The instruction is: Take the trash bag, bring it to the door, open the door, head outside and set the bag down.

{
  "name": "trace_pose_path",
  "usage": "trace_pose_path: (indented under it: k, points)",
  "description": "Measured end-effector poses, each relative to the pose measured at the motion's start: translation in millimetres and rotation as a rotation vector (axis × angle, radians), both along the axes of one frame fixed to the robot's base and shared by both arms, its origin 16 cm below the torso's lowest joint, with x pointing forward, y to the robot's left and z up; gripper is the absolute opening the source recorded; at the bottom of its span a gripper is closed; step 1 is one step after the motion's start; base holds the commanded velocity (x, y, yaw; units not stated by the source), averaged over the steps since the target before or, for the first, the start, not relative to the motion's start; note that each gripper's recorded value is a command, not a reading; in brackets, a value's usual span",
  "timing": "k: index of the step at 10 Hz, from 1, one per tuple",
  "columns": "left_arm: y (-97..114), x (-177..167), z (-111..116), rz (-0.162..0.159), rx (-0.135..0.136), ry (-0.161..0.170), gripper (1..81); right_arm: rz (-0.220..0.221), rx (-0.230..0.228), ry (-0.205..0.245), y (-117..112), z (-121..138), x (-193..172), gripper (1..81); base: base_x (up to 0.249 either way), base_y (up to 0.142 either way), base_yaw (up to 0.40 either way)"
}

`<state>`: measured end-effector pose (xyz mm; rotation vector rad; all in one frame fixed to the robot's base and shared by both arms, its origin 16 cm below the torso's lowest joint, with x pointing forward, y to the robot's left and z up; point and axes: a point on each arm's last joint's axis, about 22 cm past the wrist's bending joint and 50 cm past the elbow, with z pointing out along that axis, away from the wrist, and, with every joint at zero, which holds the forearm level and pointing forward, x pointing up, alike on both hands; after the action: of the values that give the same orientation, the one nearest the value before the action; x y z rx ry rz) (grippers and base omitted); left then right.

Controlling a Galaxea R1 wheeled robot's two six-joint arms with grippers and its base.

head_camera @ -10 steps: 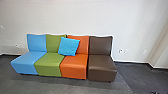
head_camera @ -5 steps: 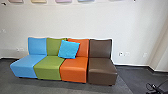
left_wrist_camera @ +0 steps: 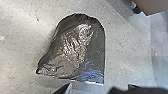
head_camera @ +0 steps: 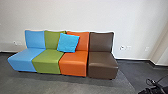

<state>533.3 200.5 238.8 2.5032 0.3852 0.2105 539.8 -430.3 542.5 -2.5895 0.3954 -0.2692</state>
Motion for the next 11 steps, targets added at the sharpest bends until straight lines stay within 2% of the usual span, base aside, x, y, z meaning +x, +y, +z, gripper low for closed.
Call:
trace_pose_path:
  k: [2,4,6,7,8,9,11]
  points:
    - [-4,17,-25,-0.002,-0.006,0.005,81.1,-0.002,0.008,0.02,0,-23,9,81.1,0.0,0.0,0.0]
    - [-10,39,-48,-0.003,-0.016,0.002,81.1,0.005,0.008,0.07,0,-59,10,81.1,0.0,0.0,0.0]
    - [-23,46,-78,0.003,-0.036,0.027,81.1,0.003,0.011,0.112,1,-98,9,81.1,0.0,0.0,0.0]
    - [-26,39,-99,0.002,-0.04,0.049,81.1,0.003,0.012,0.132,2,-118,9,81.1,0.0,0.0,0.0]
    - [-25,36,-112,0.002,-0.04,0.058,81.1,0.005,0.014,0.142,3,-132,8,81.1,0.0,0.0,0.0]
    - [-26,42,-116,0.003,-0.042,0.048,81.1,0.007,0.016,0.134,5,-137,10,81.1,0.0,0.0,0.0]
    - [-30,75,-116,0.008,-0.049,0.001,81.1,0.007,0.015,0.117,4,-149,12,81.1,0.0,0.0,0.0]
